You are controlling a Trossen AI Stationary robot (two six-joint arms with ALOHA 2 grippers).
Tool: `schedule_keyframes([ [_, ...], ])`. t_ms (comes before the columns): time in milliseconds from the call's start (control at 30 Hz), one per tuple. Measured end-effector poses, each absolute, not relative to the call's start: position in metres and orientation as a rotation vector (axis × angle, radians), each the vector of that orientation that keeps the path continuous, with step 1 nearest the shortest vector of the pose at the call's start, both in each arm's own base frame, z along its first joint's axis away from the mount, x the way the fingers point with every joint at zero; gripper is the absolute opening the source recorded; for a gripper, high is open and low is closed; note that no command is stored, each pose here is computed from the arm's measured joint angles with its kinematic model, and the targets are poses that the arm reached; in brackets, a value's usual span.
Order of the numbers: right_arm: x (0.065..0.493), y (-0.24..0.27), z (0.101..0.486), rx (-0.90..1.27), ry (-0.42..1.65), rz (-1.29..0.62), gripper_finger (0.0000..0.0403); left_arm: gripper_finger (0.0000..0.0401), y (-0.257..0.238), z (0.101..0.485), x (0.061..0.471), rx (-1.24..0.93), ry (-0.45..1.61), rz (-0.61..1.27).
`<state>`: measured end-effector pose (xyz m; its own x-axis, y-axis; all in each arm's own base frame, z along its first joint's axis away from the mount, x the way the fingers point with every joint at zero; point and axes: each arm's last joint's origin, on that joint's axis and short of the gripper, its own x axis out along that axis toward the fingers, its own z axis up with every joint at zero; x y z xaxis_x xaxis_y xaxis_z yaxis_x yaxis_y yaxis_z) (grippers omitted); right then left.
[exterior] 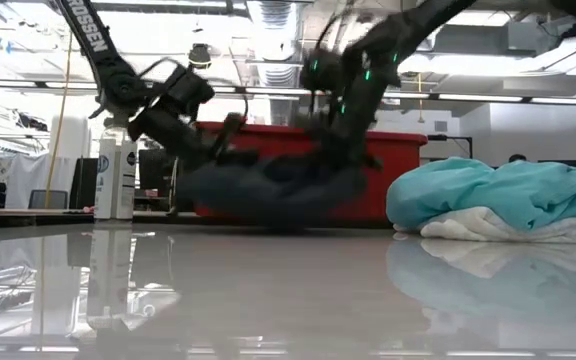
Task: Fold Laundry from Bin
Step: Stack the black shorts on top of the light blue shorts
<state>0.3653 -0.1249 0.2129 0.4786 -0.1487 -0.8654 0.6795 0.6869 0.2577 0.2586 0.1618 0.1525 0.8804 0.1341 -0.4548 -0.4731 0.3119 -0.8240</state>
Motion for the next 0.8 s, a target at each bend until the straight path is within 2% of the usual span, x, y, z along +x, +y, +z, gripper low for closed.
schedule_keyframes([
  [200, 0.333, -0.118, 0.278, 0.597, 0.891, -0.644, 0.0041, 0.0018, 0.164, 0.206, 0.286, -1.140, 0.186, 0.321],
  [367, 0.288, -0.105, 0.317, 0.561, 0.913, -0.819, 0.0041, 0.0017, 0.171, 0.252, 0.313, -1.035, 0.154, 0.285],
  [533, 0.253, -0.088, 0.338, 0.588, 0.909, -0.977, 0.0041, 0.0016, 0.179, 0.276, 0.349, -0.926, 0.204, 0.285],
  [800, 0.217, -0.048, 0.343, 0.603, 0.964, -1.268, 0.0041, 0.0016, 0.208, 0.281, 0.432, -0.933, 0.229, 0.041],
])
